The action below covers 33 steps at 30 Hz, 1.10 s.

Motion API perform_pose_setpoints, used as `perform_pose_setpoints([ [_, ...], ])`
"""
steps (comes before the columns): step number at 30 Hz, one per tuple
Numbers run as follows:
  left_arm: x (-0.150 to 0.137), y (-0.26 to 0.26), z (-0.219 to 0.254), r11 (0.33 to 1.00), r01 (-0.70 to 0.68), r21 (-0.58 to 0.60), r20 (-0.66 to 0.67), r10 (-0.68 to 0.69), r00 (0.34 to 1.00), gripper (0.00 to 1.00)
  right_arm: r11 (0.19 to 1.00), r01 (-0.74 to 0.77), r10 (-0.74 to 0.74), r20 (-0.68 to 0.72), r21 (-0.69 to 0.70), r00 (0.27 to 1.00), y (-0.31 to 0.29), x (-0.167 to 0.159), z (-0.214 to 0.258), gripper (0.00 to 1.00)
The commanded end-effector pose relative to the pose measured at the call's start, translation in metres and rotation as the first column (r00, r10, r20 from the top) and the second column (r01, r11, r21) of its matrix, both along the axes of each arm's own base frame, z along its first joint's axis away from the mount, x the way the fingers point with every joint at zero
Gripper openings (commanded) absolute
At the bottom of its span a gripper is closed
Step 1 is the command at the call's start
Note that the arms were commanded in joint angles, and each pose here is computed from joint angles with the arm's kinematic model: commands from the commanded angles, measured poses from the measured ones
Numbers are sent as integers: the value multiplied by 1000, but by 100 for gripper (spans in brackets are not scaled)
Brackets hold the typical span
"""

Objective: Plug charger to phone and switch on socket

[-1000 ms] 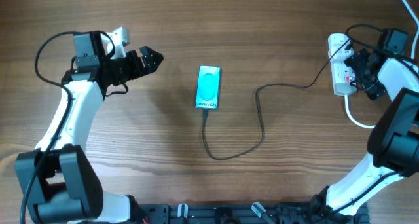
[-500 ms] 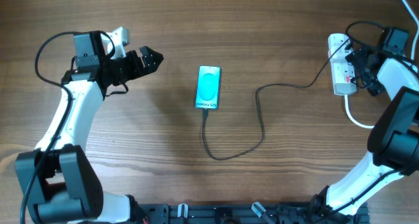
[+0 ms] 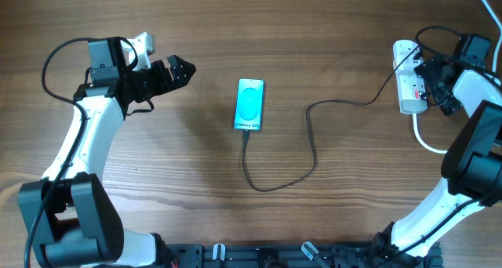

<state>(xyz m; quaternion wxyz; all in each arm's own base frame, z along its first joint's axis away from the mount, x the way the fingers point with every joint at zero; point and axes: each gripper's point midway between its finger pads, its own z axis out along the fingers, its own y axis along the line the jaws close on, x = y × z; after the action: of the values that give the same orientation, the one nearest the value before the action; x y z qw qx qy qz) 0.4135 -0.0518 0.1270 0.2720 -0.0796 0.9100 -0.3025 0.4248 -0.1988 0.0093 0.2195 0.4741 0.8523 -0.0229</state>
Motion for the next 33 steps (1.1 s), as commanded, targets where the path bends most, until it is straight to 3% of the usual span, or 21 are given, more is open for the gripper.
perform_pose_setpoints([
  [1,0,-1,2,1000,8,6,12,-8,1000,100,987,-67,77,-68,145,995,34,-11,-35,100],
  [33,0,-1,2,1000,8,6,12,-8,1000,100,980,-69,98,-153,185,983,49,-29,-41,100],
])
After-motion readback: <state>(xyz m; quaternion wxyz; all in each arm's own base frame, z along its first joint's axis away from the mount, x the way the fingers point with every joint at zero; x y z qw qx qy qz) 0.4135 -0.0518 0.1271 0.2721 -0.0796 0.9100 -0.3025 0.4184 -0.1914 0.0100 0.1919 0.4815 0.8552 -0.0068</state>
